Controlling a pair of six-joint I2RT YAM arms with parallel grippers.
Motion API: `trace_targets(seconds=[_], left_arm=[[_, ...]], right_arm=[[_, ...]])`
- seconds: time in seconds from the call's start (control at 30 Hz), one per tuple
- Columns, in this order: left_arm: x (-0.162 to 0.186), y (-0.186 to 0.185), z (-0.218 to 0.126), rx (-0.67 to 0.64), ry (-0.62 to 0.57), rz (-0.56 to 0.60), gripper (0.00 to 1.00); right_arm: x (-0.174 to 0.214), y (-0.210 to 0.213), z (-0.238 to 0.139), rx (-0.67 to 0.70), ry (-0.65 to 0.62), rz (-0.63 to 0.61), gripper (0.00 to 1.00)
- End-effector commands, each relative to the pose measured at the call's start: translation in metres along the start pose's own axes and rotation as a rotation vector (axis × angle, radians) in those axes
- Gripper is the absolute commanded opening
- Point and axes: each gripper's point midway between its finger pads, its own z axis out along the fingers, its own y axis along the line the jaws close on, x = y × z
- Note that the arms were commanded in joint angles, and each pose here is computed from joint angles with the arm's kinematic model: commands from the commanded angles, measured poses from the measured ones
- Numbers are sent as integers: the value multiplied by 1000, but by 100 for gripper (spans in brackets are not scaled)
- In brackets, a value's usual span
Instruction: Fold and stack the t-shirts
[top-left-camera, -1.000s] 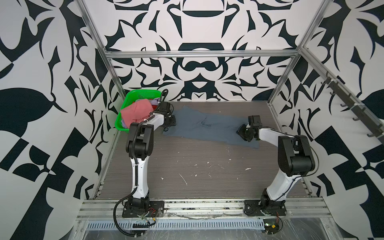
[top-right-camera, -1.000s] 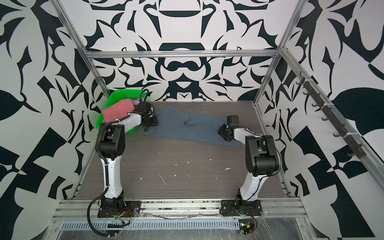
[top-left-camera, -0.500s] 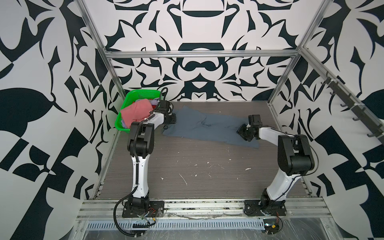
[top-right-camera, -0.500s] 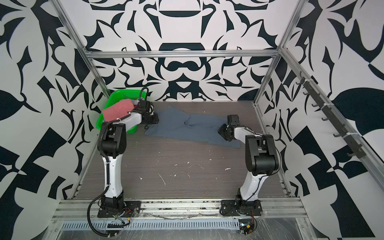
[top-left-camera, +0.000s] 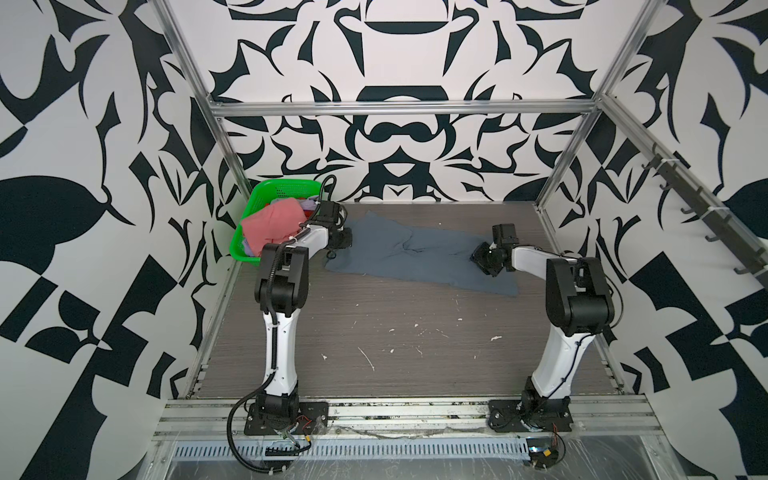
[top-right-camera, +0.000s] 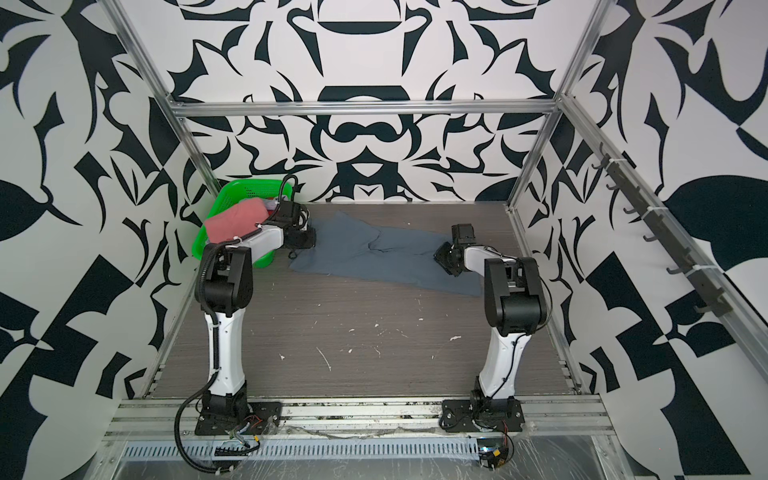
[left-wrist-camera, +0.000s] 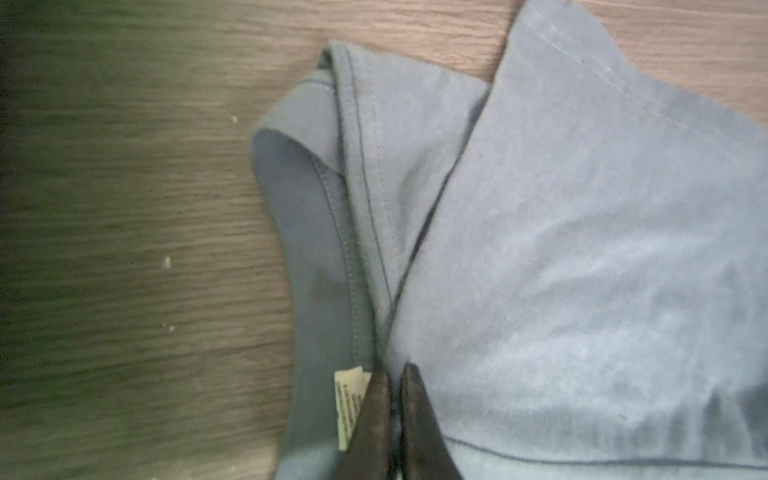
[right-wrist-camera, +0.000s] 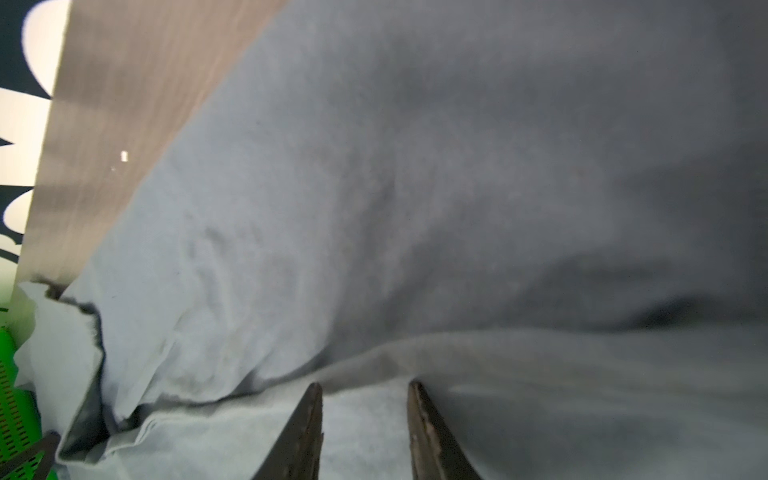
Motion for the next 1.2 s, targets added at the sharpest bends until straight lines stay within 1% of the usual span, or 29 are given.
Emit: trace_targets(seconds=[0.0,0.17,0.23,0.43,0.63,0.67,0.73,0.77,0.8,0.87,0.93,1.03,1.1,1.17], left_arm=[[4,2,-13,-38,8,9,4],[-3,0,-27,-94,2,28,2],[-4,0,-33,-106,4,21,4],[-9,-10,-51,-63,2,-13,11],[-2,-12,-51,-50,37,-31,9],[-1,-13,-51,-50,45,-31,10],[3,-13,-52,-50,62,-33,21],[4,-13,-53,-46,66,-33,23],[8,-13,-51,-43,75,-35,24],[13,-13,-48,-42,87,-40,23],[17,-13,-46,-36,100,-45,19],[22,-12,-44,-39,110,-52,15],[23,-12,-44,-39,111,-53,8],[21,-10,-46,-55,104,-53,4]], right_arm=[[-13,15,-1,-30,-31,14,37],[-17,8,9,14,-36,29,37],[-16,0,14,46,-35,40,37],[-7,-23,28,128,-12,66,37],[-5,-24,30,130,-5,73,36],[-6,-24,29,128,-7,71,36],[-7,-21,27,122,-11,66,36],[-7,-21,27,121,-12,66,36],[-7,-20,27,119,-11,66,36],[-7,-21,27,119,-10,67,36],[-5,-22,28,120,-6,67,36],[-4,-23,28,121,-3,67,35],[-3,-24,27,121,-4,68,35],[-3,-24,27,122,-3,67,35]])
